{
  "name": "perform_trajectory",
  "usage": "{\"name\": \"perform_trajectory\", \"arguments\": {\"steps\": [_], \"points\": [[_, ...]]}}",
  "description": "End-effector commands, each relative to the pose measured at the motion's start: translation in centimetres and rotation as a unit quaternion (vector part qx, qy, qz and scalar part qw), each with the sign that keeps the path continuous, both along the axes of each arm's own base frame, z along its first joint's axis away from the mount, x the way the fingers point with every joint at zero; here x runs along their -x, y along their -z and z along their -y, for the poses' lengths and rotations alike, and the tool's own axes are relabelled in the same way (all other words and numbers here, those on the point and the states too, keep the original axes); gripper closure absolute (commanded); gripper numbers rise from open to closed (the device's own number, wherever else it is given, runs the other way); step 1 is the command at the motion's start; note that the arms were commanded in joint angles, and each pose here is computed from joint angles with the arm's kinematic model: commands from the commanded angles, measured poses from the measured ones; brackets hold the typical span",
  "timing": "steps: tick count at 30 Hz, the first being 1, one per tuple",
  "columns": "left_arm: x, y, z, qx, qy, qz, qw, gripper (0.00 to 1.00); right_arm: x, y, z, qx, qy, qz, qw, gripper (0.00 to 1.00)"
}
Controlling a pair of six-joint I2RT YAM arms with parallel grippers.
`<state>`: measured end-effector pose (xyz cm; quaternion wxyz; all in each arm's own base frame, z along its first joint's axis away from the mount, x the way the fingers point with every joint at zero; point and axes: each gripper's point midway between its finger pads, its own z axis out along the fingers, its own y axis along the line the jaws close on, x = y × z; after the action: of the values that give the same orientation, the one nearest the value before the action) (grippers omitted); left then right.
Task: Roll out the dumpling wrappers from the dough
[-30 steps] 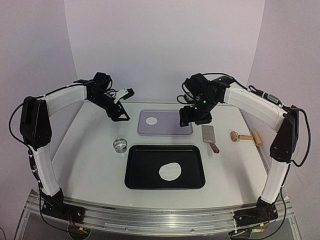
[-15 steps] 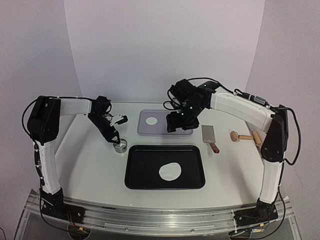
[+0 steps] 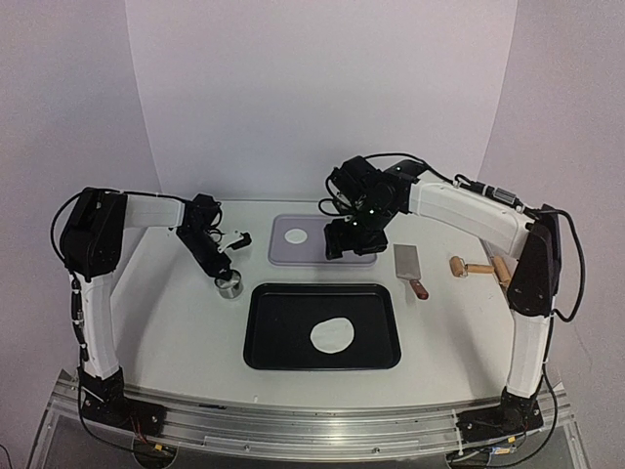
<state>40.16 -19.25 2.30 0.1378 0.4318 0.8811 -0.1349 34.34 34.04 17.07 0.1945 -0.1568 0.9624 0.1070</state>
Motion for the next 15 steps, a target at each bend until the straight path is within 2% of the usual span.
{"name": "perform_trajectory", "arguments": {"steps": [1, 4, 6, 10, 15], "points": [[-1.9, -7.7, 0.6, 0.028, -0.025, 0.083, 0.996, 1.0, -0.2, -2.4, -1.1, -0.047, 0.028, 0.006, 0.999, 0.3], [-1.7, -11.7, 2.8, 0.062, -0.047, 0.1, 0.992, 1.0, 0.3, -3.5, -2.2, -0.085, 0.052, 0.001, 0.995, 0.36], [-0.2, -13.0, 5.8, 0.085, -0.058, 0.092, 0.99, 1.0, 0.8, -4.0, -3.6, -0.116, 0.058, -0.002, 0.992, 0.39], [3.9, -13.5, 11.3, 0.13, -0.108, 0.047, 0.984, 1.0, 1.8, -5.2, -5.8, -0.169, 0.081, 0.002, 0.982, 0.47], [5.0, -13.9, 13.8, 0.152, -0.189, 0.009, 0.97, 1.0, 2.8, -4.7, -5.7, -0.197, 0.115, 0.008, 0.974, 0.54]]}}
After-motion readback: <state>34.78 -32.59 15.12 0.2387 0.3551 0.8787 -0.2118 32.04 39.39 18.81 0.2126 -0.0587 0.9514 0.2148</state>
